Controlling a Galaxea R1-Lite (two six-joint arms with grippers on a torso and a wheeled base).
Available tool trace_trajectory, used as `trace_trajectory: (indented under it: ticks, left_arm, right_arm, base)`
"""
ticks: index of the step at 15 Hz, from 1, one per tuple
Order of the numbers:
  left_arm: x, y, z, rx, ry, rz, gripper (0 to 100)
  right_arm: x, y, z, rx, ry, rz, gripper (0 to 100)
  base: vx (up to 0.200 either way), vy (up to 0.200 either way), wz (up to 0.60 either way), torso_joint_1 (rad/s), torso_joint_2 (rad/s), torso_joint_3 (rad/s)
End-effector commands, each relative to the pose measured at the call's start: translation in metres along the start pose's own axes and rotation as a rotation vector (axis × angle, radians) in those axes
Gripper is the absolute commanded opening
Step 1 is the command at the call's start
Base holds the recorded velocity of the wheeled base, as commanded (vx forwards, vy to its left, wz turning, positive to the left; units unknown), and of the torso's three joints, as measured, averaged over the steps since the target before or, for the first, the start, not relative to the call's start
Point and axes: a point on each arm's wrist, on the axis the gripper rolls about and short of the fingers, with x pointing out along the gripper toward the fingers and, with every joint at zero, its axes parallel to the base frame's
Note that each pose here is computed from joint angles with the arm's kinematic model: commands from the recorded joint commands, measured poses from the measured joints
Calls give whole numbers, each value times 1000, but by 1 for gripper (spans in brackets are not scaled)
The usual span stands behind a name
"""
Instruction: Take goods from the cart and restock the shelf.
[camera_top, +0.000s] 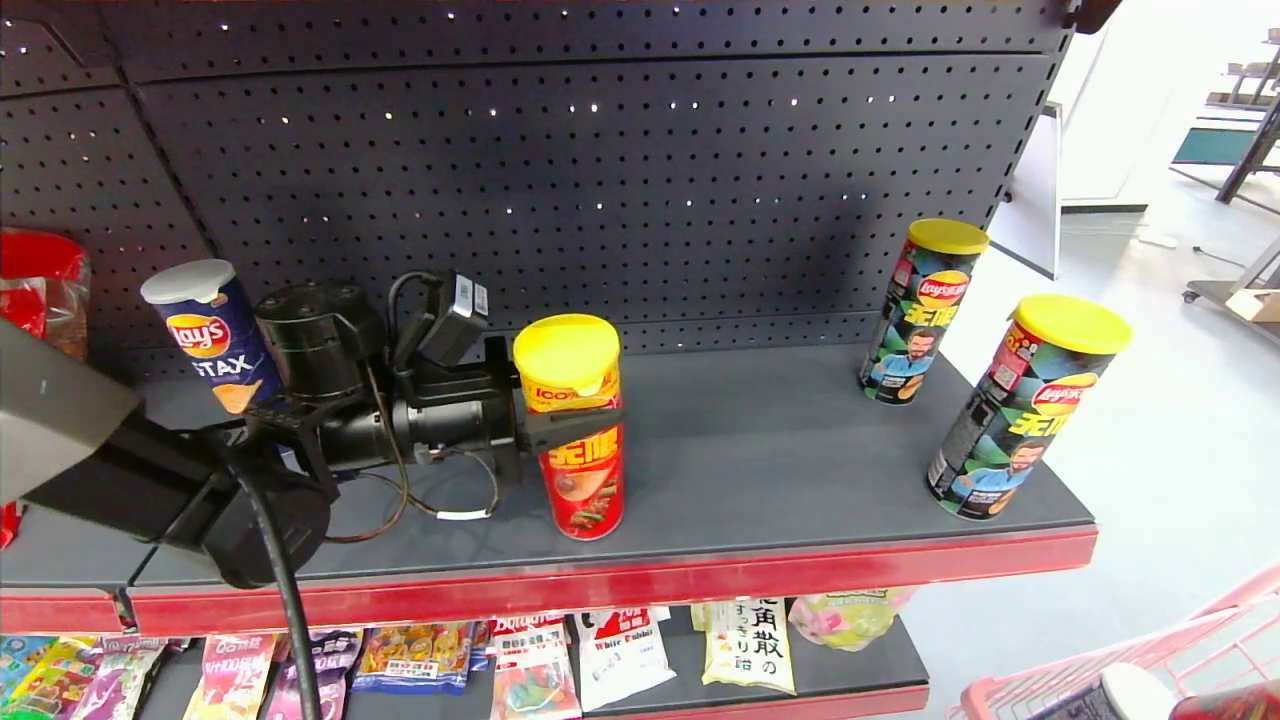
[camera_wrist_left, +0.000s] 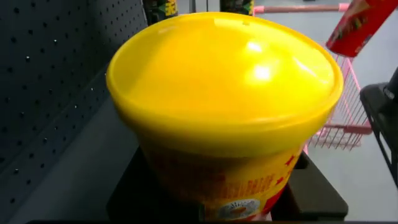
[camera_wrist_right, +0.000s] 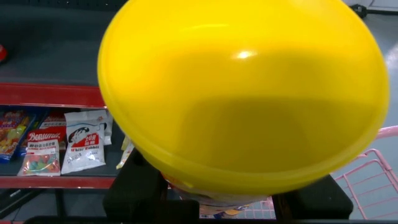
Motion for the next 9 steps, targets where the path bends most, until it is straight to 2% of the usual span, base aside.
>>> trace_trajectory:
  ticks: [1, 3, 6, 9]
  left_arm:
    - [8, 0, -8, -52, -10, -15, 0]
    - [8, 0, -5, -66, -35, -17, 0]
    - [5, -2, -7, -76, -30, -18, 0]
    - [-3, -14, -10, -96, -19, -17, 0]
  right_arm:
    - [0, 0, 0, 0, 3, -1, 0]
    - [0, 0, 1, 0, 1, -2, 0]
    - [0, 0, 2, 0, -3, -3, 0]
    - [-1, 0, 4, 0, -11, -3, 0]
  base:
    - [0, 0, 0, 0, 0, 0]
    - [0, 0, 0, 0, 0, 0]
    - [0, 0, 0, 0, 0, 0]
    - [0, 0, 0, 0, 0, 0]
